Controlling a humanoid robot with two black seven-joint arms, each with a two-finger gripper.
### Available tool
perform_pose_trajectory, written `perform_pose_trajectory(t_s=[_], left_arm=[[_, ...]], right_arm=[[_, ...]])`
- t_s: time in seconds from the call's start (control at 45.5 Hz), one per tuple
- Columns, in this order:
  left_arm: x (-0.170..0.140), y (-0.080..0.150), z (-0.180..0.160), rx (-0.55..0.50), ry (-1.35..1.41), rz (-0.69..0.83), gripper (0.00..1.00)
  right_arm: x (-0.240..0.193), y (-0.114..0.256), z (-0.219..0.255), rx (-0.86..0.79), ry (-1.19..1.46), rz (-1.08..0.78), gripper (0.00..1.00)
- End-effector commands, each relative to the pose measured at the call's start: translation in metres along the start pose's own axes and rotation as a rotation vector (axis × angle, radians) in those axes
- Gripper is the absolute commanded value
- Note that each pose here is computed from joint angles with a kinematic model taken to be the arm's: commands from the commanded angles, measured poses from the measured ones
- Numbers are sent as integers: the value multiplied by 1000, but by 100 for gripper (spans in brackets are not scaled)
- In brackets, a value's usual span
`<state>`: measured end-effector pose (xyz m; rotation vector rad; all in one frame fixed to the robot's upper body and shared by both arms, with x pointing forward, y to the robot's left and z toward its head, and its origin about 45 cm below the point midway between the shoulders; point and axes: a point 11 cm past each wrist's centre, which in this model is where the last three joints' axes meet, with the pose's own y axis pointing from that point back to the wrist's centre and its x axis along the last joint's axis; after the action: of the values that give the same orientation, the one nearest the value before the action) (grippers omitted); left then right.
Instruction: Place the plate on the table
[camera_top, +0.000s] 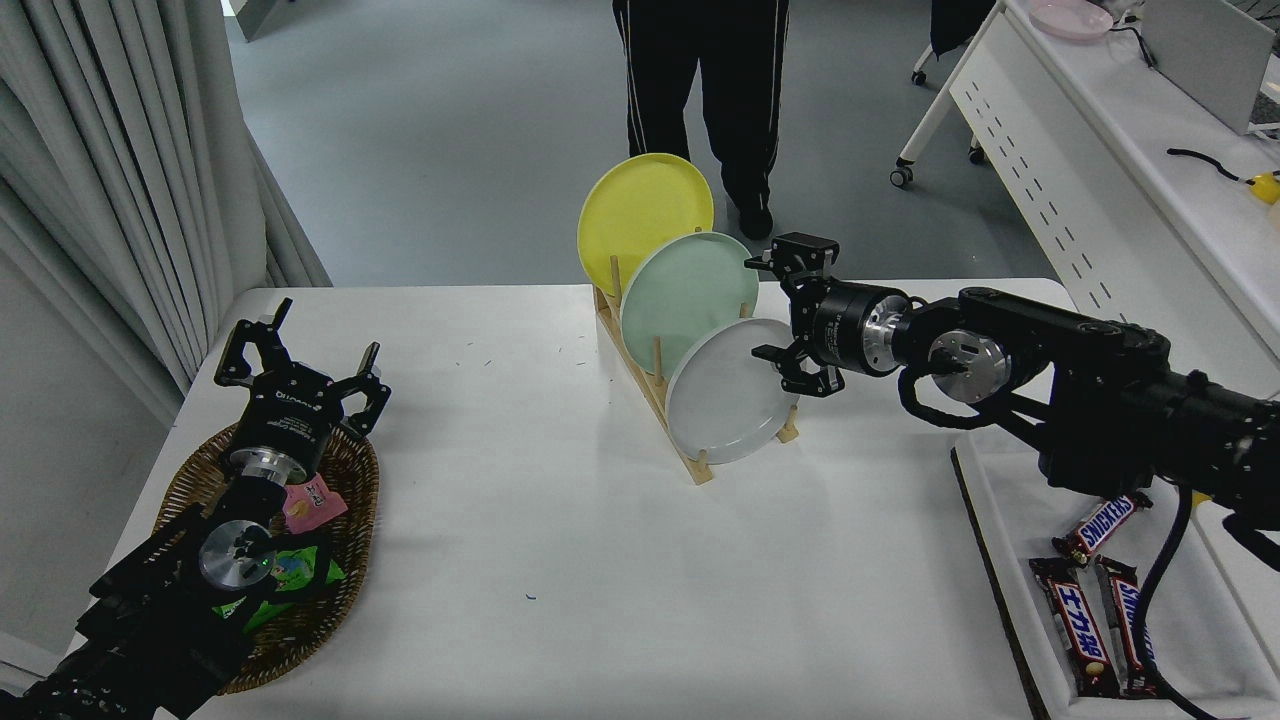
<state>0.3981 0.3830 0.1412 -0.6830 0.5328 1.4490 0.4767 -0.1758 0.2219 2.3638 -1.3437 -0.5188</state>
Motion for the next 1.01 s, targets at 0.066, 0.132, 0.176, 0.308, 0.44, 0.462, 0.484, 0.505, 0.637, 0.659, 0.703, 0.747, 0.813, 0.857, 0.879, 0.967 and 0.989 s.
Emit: perform_pose_trajectory(t_s=[0.066, 0.132, 0.176, 0.308, 0.44, 0.462, 0.484, 0.505, 0.637, 0.659, 0.703, 0.747, 0.813, 0.857, 0.879, 0.967, 0.989], left_arm=[[0, 0, 0, 0, 0, 0, 100], [0, 0, 0, 0, 0, 0, 100], [0, 0, 0, 0, 0, 0, 100], [0, 0, 0, 0, 0, 0, 100], [0, 0, 0, 0, 0, 0, 100], [0, 0, 0, 0, 0, 0, 100], [0, 0, 0, 0, 0, 0, 100], [0, 0, 0, 0, 1, -1, 100], [0, 0, -1, 1, 1, 0, 100], [0, 0, 0, 0, 0, 0, 100], [-1, 0, -1, 0, 2, -2, 100], [0, 0, -1, 1, 1, 0, 100], [0, 0, 0, 0, 0, 0, 100], [0, 0, 0, 0, 0, 0, 100], [0, 0, 0, 0, 0, 0, 100], [0, 0, 0, 0, 0, 0, 100], [0, 0, 0, 0, 0, 0, 100]], right_arm=[[-1, -11, 1, 1, 8, 20, 100], [-1, -13, 0, 2, 7, 27, 100], [-1, -14, 1, -6, 8, 31, 100], [-4, -20, 2, -18, 6, 40, 100], [-9, -24, 1, -16, 3, 41, 100], [-9, -25, 1, -15, 1, 42, 100], [-9, -25, 0, -13, -1, 41, 100], [-9, -25, 0, -11, -3, 41, 100], [-12, -26, -1, -9, -6, 36, 100], [-13, -26, -1, -8, -7, 34, 100], [-12, -26, -1, -8, -8, 35, 97], [-12, -26, -1, -9, -9, 34, 92], [-12, -26, 1, -29, -9, 31, 82], [-13, -26, 2, -38, -10, 27, 77], [-13, -26, 3, -43, -9, 28, 75], [-14, -26, 4, -51, -9, 26, 71], [-12, -25, 4, -52, -9, 29, 70]])
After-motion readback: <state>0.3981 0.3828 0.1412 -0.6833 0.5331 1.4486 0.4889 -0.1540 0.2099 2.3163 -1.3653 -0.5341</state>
